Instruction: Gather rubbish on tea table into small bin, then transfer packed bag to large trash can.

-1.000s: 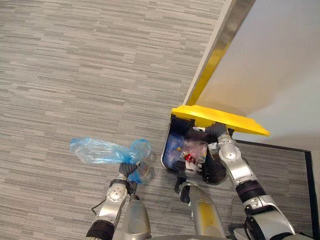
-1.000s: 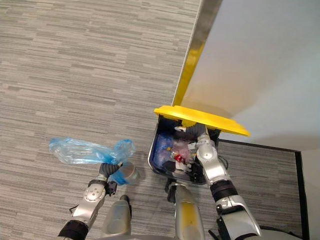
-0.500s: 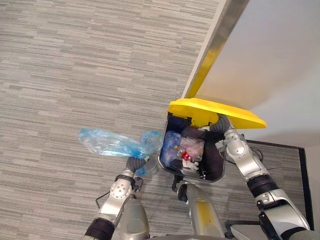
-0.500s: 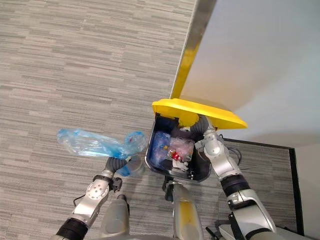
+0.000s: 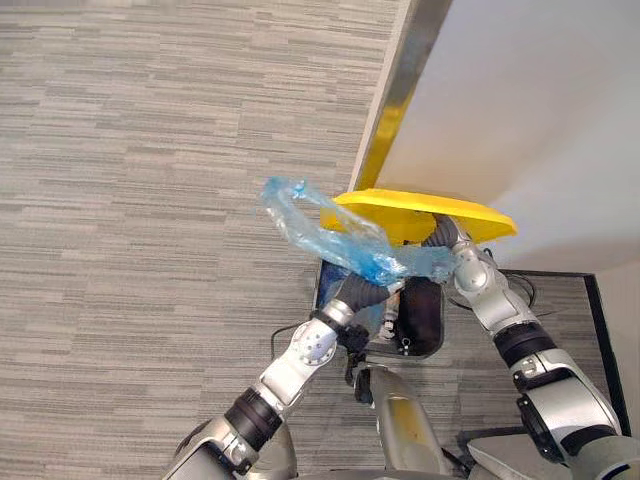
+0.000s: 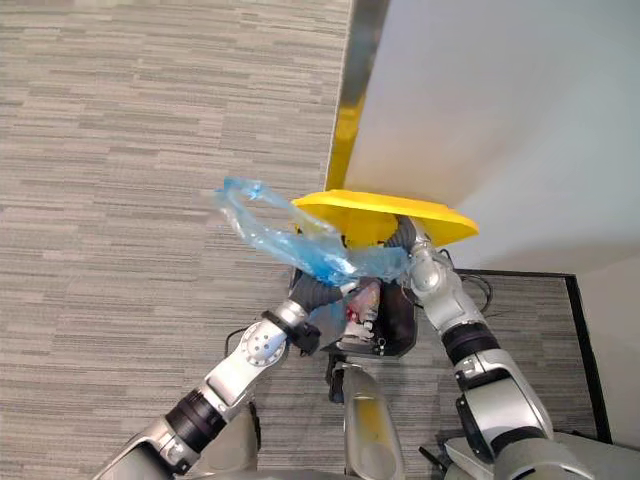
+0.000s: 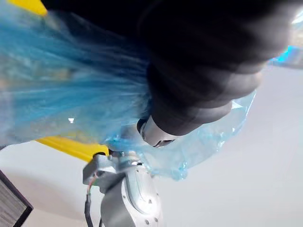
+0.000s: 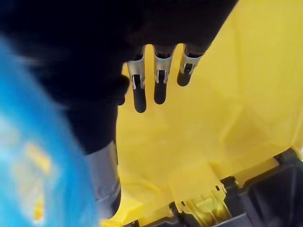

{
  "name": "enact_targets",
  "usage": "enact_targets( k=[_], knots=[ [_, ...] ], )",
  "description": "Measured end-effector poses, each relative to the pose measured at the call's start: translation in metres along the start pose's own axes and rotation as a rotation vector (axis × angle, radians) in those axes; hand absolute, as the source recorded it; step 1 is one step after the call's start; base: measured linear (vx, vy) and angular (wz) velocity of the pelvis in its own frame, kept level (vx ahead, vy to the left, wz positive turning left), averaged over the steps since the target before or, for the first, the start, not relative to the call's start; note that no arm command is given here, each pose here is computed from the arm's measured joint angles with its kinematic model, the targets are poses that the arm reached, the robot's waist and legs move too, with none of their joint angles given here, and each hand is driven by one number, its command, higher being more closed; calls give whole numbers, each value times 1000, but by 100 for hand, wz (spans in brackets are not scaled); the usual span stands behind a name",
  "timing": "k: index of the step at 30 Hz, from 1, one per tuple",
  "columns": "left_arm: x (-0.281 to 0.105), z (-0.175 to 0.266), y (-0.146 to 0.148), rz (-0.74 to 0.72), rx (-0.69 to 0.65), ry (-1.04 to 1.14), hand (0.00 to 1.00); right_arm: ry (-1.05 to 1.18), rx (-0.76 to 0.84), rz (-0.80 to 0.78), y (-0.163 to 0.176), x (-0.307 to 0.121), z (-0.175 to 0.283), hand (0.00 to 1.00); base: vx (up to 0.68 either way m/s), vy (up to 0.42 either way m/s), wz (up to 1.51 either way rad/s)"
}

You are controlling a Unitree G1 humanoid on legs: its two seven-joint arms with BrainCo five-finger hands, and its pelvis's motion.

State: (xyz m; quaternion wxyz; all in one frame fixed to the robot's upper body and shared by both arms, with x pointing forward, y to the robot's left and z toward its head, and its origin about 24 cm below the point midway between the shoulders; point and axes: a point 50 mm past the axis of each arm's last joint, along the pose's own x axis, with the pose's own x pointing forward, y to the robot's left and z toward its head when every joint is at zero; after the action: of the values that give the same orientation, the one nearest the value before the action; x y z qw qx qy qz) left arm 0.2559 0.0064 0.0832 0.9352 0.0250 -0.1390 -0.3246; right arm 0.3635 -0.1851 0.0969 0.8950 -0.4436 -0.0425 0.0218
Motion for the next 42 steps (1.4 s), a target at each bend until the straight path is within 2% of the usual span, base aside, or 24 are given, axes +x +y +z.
enact_targets(
  k=[7,16,26,33,34,42],
  knots=[
    [22,15,-8,-44,33,-58,100,-18,-22,-27,-13,7,7,0,-38,9,-4],
    [46,0,-1,-36,188,31,100,-50,-28,-114,-42,14,16,0,-34,4,-8],
    [79,7,31,112,290,84,100,-244,-25,-243,-71,21,73,0,-21,15,-13],
    [77,-6,49,176,338,179,100,-437,-80,-231,-58,16,124,0,36,-15,-5],
    [77,-7,51,181,352,184,0,-467,-86,-228,-55,15,133,0,34,-10,-4],
    [73,-20,61,194,462,274,0,-518,-86,-230,-53,13,147,0,3,0,0]
  ],
)
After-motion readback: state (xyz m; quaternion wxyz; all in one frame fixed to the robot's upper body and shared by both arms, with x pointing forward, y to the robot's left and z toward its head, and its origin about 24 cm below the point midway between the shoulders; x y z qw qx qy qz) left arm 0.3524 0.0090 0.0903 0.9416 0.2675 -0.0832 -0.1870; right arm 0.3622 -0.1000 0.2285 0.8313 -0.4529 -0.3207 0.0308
